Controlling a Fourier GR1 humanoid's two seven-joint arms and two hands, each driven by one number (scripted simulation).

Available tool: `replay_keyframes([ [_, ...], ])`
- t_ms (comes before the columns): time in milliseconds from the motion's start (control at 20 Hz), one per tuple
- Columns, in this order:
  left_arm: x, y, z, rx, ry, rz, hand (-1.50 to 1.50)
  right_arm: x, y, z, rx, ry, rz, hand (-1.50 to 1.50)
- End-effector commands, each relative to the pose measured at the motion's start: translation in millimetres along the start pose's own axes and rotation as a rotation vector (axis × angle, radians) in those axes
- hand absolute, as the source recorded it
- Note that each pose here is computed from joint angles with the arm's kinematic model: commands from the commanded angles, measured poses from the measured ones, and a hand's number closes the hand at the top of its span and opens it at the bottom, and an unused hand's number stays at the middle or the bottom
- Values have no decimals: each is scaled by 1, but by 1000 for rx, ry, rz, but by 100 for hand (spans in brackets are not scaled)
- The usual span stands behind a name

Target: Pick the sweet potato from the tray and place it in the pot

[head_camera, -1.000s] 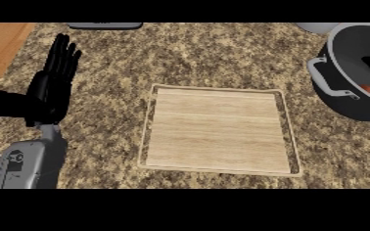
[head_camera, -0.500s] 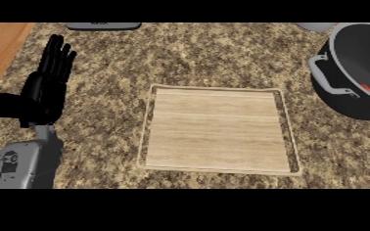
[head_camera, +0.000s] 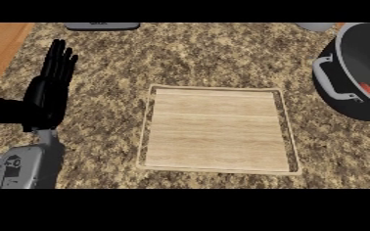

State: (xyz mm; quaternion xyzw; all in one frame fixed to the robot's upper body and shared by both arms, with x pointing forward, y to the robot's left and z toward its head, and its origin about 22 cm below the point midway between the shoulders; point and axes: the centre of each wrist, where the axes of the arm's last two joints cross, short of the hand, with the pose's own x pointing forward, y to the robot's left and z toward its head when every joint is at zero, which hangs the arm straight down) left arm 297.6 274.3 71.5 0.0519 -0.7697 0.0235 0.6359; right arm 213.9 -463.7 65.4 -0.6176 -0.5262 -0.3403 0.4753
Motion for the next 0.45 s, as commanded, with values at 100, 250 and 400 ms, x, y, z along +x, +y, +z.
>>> replay_keyframes([
  [100,10,10,5,-2,-18,9,0,-12,-74,3,-23,2,-11,-150],
  [250,5,-2,-22,6,11,-3,0,-27,-87,-18,-26,-10,-12,-150],
  [400,19,9,-5,-21,2,14,0,-20,-126,-12,-47,-17,19,-150],
])
